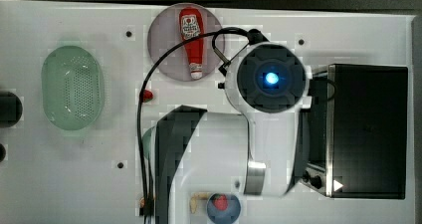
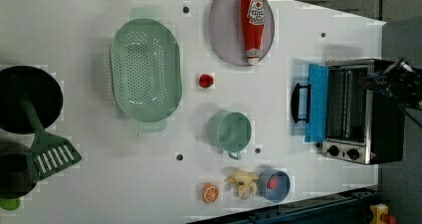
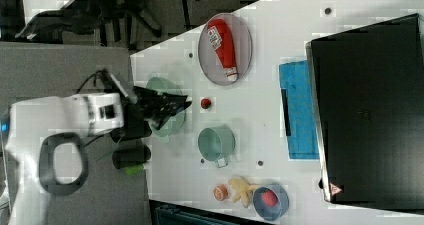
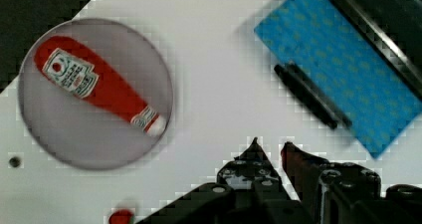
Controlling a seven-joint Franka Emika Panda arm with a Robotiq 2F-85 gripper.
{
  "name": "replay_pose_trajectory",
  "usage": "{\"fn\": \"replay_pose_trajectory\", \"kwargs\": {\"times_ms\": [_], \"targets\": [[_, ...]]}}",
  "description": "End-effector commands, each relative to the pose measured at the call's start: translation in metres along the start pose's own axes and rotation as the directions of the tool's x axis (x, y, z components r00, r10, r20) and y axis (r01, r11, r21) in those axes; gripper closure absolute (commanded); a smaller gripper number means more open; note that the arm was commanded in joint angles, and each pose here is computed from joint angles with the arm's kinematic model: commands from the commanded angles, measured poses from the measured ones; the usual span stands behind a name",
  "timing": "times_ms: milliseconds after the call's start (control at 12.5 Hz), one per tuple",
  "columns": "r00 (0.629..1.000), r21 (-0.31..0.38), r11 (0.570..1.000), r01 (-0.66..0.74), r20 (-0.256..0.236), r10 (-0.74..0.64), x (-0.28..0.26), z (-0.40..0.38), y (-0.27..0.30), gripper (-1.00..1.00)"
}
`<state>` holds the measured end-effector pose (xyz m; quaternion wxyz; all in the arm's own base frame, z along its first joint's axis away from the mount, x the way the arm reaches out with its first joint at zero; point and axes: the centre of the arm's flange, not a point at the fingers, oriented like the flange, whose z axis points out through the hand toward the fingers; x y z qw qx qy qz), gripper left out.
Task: Flap open oven.
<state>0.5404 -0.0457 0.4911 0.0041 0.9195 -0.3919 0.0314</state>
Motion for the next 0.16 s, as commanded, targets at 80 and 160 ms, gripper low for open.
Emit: {"fn": "replay_pose_trajectory", "kwargs": {"times_ms": [80,160], "targets": [[0.997,0.001,0.997,-0.077,0.026,0.077,-0.014,-0.039,0.008,0.65],[0.996,0.005,0.997,-0.08,0.029,0.08,-0.017,-0.052,0.015,0.65]]}}
